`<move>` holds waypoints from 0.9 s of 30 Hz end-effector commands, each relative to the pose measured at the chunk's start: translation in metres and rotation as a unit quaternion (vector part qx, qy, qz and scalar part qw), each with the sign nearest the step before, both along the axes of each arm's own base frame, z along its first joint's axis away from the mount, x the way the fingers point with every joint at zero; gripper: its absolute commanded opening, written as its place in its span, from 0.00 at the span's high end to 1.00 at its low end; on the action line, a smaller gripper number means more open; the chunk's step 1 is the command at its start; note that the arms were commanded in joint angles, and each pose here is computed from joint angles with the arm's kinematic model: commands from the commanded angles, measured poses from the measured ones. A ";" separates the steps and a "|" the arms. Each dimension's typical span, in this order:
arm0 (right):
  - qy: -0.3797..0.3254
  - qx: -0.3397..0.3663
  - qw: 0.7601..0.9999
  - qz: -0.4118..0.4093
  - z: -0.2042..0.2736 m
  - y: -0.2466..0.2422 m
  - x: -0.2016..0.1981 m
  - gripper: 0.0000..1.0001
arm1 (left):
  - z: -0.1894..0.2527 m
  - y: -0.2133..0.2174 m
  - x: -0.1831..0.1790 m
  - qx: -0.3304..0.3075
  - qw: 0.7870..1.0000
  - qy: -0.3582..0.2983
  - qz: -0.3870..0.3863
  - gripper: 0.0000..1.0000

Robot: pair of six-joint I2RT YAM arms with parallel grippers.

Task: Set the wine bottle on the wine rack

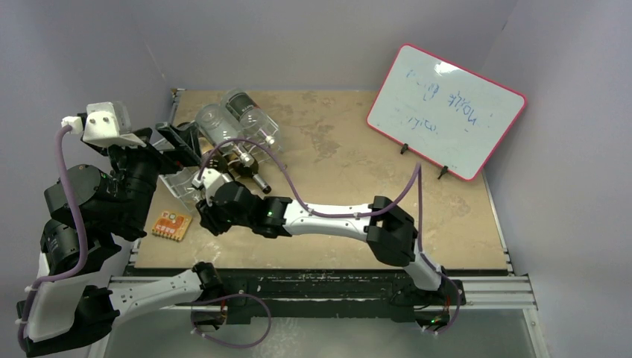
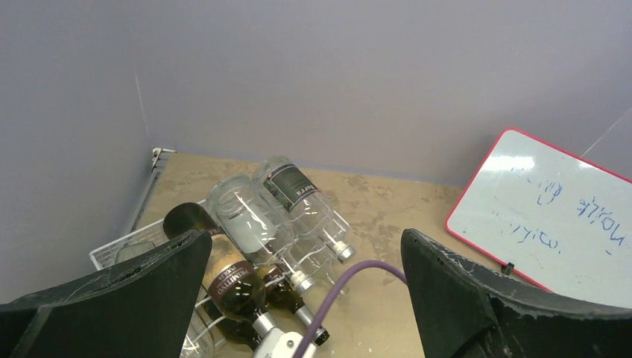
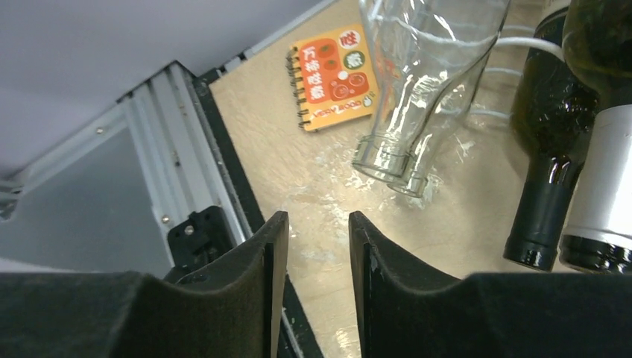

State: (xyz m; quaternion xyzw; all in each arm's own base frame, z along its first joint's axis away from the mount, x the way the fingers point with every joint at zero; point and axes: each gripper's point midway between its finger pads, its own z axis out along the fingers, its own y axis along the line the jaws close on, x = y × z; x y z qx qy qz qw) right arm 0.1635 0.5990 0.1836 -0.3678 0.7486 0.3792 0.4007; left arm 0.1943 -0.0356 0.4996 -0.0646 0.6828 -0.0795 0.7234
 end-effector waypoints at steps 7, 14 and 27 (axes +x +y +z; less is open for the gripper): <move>-0.017 -0.004 0.999 -0.038 -0.004 0.015 0.027 0.74 | -0.002 -0.007 0.001 -0.009 1.000 -0.002 -0.012 0.01; -0.023 0.006 0.999 -0.042 -0.003 0.024 0.039 0.80 | -0.004 -0.009 0.002 -0.003 1.000 0.002 -0.015 0.02; -0.012 0.004 0.998 -0.065 -0.002 0.029 0.061 0.73 | -0.003 -0.009 -0.001 -0.008 1.000 0.002 -0.024 0.02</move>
